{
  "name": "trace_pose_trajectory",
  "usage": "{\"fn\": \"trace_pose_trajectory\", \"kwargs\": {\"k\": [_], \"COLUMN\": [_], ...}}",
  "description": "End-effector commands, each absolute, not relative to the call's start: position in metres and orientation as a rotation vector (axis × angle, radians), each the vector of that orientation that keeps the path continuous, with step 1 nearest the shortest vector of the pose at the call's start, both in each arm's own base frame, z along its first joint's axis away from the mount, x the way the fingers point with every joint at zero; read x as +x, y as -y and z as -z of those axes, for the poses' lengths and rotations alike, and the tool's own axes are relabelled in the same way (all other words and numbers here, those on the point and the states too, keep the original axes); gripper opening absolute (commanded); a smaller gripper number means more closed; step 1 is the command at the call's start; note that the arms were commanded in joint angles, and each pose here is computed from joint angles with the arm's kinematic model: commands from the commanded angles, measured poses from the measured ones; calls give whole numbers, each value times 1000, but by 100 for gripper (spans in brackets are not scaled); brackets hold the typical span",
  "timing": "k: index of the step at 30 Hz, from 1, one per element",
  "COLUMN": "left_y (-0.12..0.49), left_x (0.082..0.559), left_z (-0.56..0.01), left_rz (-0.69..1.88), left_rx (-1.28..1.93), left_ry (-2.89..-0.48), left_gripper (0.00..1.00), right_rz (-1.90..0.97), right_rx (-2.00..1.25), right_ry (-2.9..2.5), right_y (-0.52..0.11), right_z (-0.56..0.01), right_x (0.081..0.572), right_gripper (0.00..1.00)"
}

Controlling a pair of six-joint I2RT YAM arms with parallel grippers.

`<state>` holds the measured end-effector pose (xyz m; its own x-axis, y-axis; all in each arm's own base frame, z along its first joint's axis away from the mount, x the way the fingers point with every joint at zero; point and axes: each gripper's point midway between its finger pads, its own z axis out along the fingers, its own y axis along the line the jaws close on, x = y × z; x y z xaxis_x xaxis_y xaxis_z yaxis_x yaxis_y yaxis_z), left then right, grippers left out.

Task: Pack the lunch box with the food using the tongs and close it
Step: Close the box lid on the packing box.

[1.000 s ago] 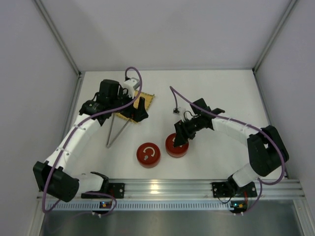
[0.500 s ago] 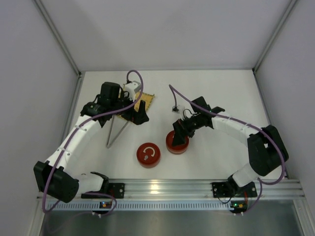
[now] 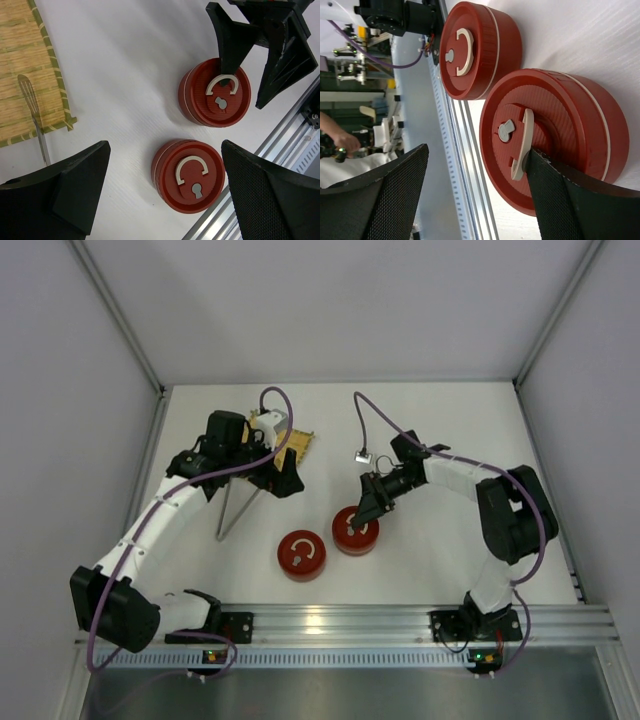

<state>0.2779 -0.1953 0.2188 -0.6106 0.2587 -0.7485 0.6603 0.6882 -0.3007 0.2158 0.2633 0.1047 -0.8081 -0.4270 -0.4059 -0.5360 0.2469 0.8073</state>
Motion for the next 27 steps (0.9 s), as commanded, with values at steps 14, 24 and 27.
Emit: {"fn": "trace_pose_trajectory", "kwargs": {"k": [14,24,27], "left_y": [202,202,202], "left_x": [281,282,281], "left_z": [-232,-230,-229], "left_rz": [783,786,782], "left_rx": [718,717,720], "left_ry": [-2110,-2107,-2109], "left_gripper": [97,97,97], "right_rz": [-1760,-1615,-1586], "right_rx": [-870,-821,-800], "right_ry": [-2485,-2514,-2490], "right_y": [-237,-227,-221], "right_z": [-99,-96,-105], "right_x": [222,241,255], "right_gripper": [70,71,71]}}
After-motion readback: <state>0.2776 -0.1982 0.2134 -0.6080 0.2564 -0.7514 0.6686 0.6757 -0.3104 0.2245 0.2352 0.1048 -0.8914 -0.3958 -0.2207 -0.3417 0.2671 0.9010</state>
